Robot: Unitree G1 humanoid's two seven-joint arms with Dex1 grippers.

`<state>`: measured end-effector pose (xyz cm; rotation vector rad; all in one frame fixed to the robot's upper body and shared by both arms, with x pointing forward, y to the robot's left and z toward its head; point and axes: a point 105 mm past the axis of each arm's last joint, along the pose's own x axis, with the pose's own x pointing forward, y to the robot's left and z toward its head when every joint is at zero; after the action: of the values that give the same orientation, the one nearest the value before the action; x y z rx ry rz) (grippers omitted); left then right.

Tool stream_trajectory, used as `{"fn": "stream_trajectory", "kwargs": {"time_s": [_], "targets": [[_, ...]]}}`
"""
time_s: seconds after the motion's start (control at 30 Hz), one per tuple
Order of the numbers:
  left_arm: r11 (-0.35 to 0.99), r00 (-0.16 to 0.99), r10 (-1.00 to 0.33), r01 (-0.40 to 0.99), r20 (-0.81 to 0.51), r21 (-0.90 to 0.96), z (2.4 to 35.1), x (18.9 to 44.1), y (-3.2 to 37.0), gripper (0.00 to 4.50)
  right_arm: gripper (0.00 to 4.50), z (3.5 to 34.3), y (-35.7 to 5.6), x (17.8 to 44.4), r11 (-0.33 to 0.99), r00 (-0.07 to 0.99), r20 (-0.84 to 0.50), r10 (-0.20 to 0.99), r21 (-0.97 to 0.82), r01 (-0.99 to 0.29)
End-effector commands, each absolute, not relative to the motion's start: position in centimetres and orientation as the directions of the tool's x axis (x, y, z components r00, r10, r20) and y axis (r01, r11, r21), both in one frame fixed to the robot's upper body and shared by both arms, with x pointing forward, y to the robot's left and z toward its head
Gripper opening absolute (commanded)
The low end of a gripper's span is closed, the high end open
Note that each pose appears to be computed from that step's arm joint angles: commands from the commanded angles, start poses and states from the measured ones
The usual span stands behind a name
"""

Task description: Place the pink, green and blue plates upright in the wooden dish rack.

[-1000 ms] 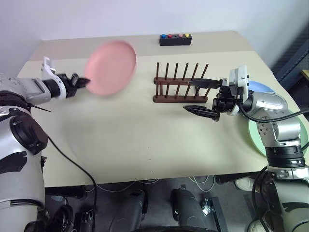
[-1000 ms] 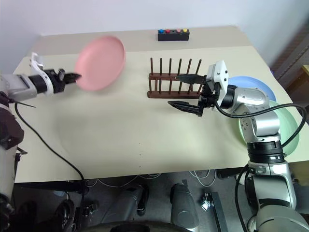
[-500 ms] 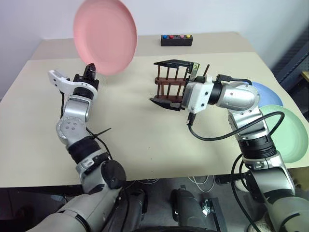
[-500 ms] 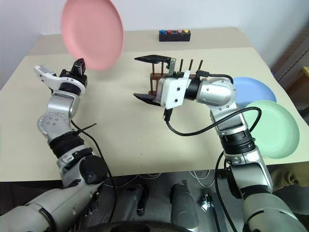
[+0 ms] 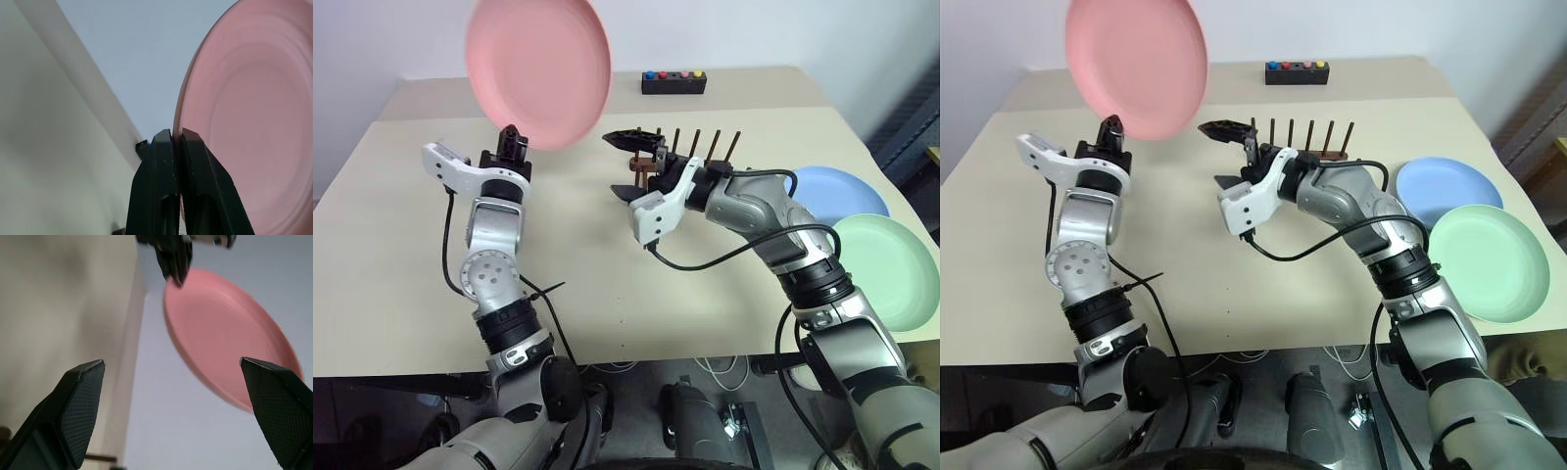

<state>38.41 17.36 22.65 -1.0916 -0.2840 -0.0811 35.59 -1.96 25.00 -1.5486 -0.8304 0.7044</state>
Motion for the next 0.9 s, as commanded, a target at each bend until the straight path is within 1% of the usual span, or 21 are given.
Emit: {"fn": "stream_trajectory", "kwargs": {"time_s": [0.03, 0.1, 0.27, 0.4, 0.53, 0.63, 0.67, 0.83, 0.87, 0.9], "targets": [[0.481, 0.941, 0.051, 0.27, 0.334, -0.834, 24.3, 37.7, 15.4, 0.06, 4.5, 27.9, -1.1, 35.8, -0.015, 0.591, 0.108, 0.799, -0.98, 0.199], [0.483, 0.941, 0.05, 0.27, 0.334, -0.833, 24.2, 37.8, 15.1, 0.06, 4.5, 28.2, -0.8, 36.1, -0.001, 0.607, 0.121, 0.785, -0.981, 0.196], [0.501, 0.938, 0.051, 0.272, 0.342, -0.822, 24.4, 37.7, 14.7, 0.06, 4.5, 26.5, -0.1, 36.4, -0.027, 0.631, 0.065, 0.773, -0.99, 0.135], [0.512, 0.937, 0.043, 0.277, 0.346, -0.813, 24.5, 37.6, 14.4, 0.06, 4.5, 26.5, 0.0, 36.7, -0.035, 0.644, 0.053, 0.763, -0.992, 0.123], [0.528, 0.936, 0.04, 0.276, 0.349, -0.803, 24.5, 37.5, 14.3, 0.06, 4.5, 25.6, -0.5, 37.3, -0.045, 0.656, 0.029, 0.755, -0.994, 0.096], [0.517, 0.941, 0.025, 0.277, 0.338, -0.81, 24.3, 37.5, 14.0, 0.0, 3.72, 25.3, -1.1, 38.1, -0.037, 0.674, 0.031, 0.738, -0.996, 0.087], [0.513, 0.942, 0.022, 0.277, 0.335, -0.813, 24.2, 37.5, 13.9, 0.0, 3.29, 25.2, -1.3, 38.4, -0.036, 0.681, 0.033, 0.732, -0.996, 0.086], [0.513, 0.945, 0.003, 0.28, 0.327, -0.812, 24.0, 37.5, 13.7, 0.0, 0.69, 24.4, -2.5, 39.7, -0.032, 0.706, 0.038, 0.707, -0.996, 0.086], [0.514, 0.945, 0.001, 0.28, 0.327, -0.811, 24.0, 37.5, 13.6, 0.0, 0.26, 24.4, -2.6, 39.7, -0.031, 0.707, 0.04, 0.706, -0.996, 0.087], [0.516, 0.945, -0.006, 0.283, 0.326, -0.809, 24.0, 37.5, 13.5, 0.0, 0.12, 24.3, -2.7, 39.8, -0.03, 0.709, 0.042, 0.704, -0.996, 0.088]]}}
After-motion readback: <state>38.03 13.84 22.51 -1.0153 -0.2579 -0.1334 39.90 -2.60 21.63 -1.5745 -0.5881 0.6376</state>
